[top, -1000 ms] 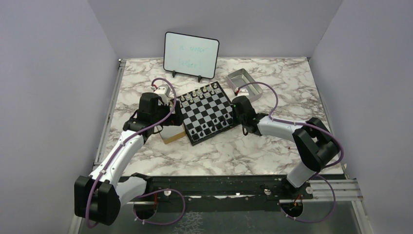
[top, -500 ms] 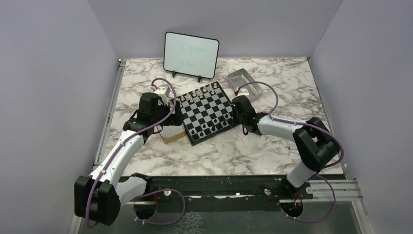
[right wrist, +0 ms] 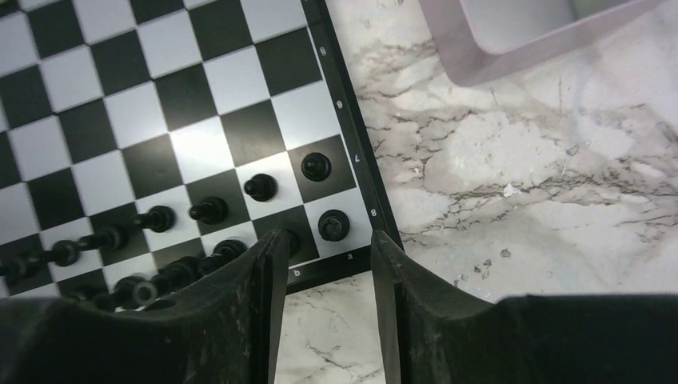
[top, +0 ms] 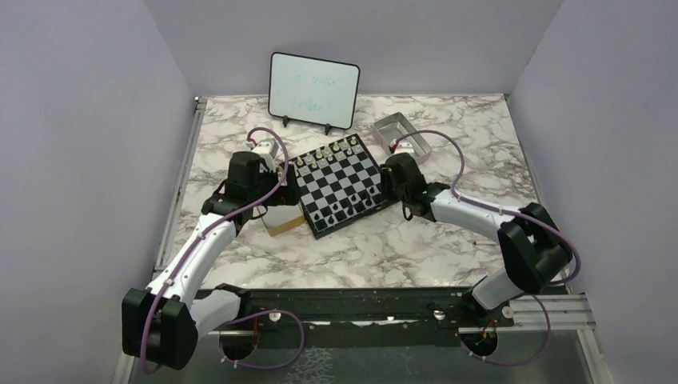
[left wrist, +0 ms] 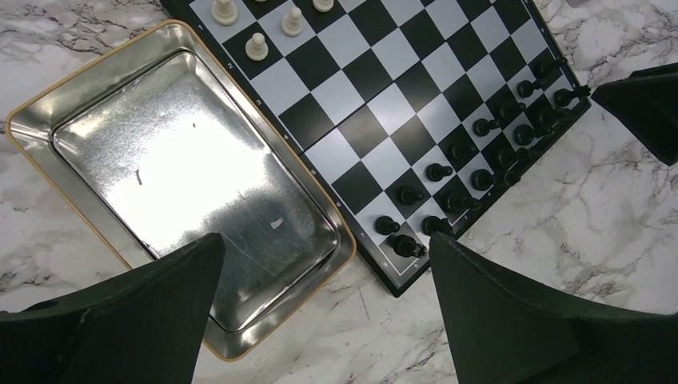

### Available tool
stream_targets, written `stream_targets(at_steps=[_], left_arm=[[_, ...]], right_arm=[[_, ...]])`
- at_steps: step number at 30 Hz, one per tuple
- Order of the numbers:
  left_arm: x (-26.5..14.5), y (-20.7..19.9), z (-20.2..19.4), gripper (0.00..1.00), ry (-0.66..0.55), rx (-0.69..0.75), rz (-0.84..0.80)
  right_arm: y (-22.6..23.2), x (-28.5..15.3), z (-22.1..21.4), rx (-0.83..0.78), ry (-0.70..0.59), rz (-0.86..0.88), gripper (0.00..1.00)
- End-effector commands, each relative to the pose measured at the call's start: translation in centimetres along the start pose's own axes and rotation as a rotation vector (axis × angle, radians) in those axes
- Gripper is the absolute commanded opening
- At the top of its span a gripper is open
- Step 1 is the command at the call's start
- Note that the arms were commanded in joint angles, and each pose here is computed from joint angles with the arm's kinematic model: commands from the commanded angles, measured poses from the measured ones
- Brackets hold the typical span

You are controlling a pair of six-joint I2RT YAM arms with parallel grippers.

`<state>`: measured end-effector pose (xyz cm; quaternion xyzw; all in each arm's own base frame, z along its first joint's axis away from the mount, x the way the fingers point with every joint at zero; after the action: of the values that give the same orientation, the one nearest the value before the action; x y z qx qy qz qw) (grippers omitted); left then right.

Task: Set up the chess pieces on the board
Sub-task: Place the chess piece on the chessboard, then reset both arms

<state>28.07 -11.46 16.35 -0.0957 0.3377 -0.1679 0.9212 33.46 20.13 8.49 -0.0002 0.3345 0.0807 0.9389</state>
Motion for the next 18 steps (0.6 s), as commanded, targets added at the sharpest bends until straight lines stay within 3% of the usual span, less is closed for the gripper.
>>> stream_targets(at_steps=[1, 4, 5, 6, 7, 12, 18], left_arm=[[-0.8, -1.1, 2.2, 0.99, -0.031, -0.035, -0.026], [-1.7, -2.3, 3.7, 0.99, -0.05, -0.051, -0.066], [-2.2, -2.7, 4.3, 0.99, -0.064, -0.056, -0.079], [-2.6, -3.1, 4.8, 0.99, -0.073, -0.063, -0.097], [-3.2, -3.5, 5.4, 0.99, -0.087, -0.064, -0.111], [-6.4, -5.3, 7.8, 0.99, -0.177, -0.063, -0.173], [-9.2, -6.3, 7.6, 0.99, -0.244, -0.093, -0.221]], right_arm=[[0.8, -3.6, 4.5, 0.034, -0.095, 0.064, 0.5], [0.7, -6.2, 6.1, 0.037, -0.141, 0.101, 0.64], [0.7, -7.0, 6.5, 0.037, -0.151, 0.118, 0.73], [0.7, -8.1, 7.0, 0.043, -0.169, 0.137, 0.93], [0.7, -9.1, 7.4, 0.053, -0.184, 0.156, 0.99], [0.9, -13.9, 7.9, 0.086, -0.238, 0.285, 1.0], [0.4, -17.5, 6.6, 0.197, -0.238, 0.357, 1.0]])
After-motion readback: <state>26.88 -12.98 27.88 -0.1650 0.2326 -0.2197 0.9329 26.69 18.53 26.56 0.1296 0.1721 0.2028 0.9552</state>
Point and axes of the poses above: each gripper's point midway between its finger pads, its own x axis out along the fingers, its own y axis along the line the jaws close on, z = x × y, the point moved 2 cm from there along -x, back along the fingers, and after that the axes turned 1 degree about x, right-handed, at the moved point
